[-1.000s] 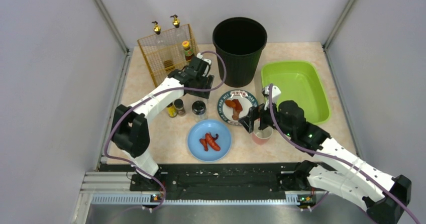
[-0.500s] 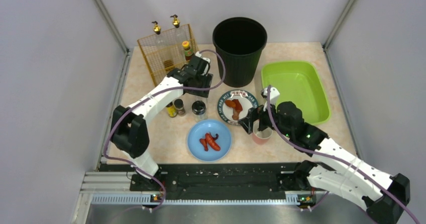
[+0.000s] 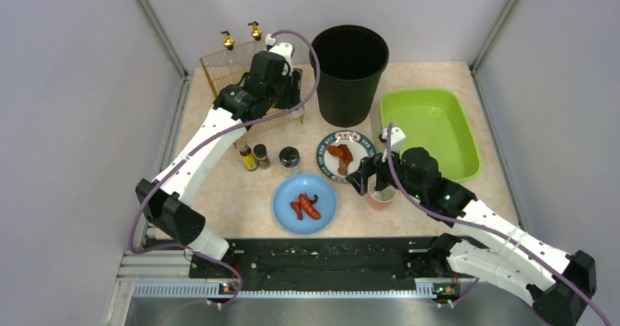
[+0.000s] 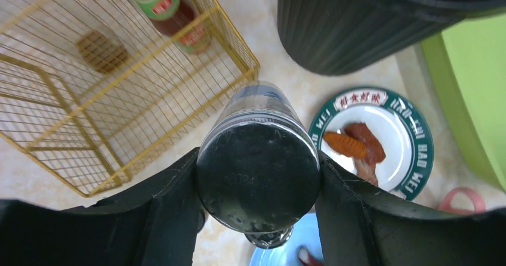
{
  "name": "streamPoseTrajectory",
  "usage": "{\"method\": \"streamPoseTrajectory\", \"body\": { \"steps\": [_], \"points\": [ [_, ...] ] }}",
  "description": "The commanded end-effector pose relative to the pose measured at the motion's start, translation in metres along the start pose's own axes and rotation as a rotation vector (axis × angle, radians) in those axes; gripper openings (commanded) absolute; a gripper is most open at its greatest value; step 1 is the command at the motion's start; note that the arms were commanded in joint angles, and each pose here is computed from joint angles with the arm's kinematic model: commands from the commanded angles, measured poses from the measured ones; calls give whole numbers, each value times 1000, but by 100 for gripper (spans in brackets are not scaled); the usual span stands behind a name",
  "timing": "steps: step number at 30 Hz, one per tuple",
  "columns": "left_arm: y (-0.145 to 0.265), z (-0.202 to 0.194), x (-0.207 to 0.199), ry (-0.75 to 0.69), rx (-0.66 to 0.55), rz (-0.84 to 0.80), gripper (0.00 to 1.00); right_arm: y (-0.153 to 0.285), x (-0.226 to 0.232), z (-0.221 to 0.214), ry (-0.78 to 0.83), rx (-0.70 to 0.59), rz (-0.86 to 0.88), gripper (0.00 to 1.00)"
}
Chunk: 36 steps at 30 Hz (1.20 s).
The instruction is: Clear the kitchen counter
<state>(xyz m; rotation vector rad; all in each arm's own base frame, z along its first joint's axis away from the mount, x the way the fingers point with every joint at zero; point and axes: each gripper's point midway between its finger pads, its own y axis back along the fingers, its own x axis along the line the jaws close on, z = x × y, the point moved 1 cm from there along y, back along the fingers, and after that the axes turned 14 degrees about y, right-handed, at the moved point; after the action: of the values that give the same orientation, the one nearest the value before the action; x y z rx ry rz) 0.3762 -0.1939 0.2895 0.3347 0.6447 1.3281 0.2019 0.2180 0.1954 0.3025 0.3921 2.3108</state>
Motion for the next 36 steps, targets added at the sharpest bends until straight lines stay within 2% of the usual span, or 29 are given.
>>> {"method": "streamPoseTrajectory", "body": {
  "steps": [1,7,15,26,36],
  "points": [
    [42,76,1,47,-267,16,0,-1,5,21,8,-64,25,97],
    [60,116,28,112,-410,103,0,0,6,23,16,-67,27,97],
    [64,154,78,207,-501,174,0,-1,9,22,18,-66,46,97],
    [20,168,96,249,-474,211,0,-2,9,19,14,-66,47,97],
    [-28,156,108,278,-416,239,0,-3,7,15,15,-61,38,97]
  ]
}}
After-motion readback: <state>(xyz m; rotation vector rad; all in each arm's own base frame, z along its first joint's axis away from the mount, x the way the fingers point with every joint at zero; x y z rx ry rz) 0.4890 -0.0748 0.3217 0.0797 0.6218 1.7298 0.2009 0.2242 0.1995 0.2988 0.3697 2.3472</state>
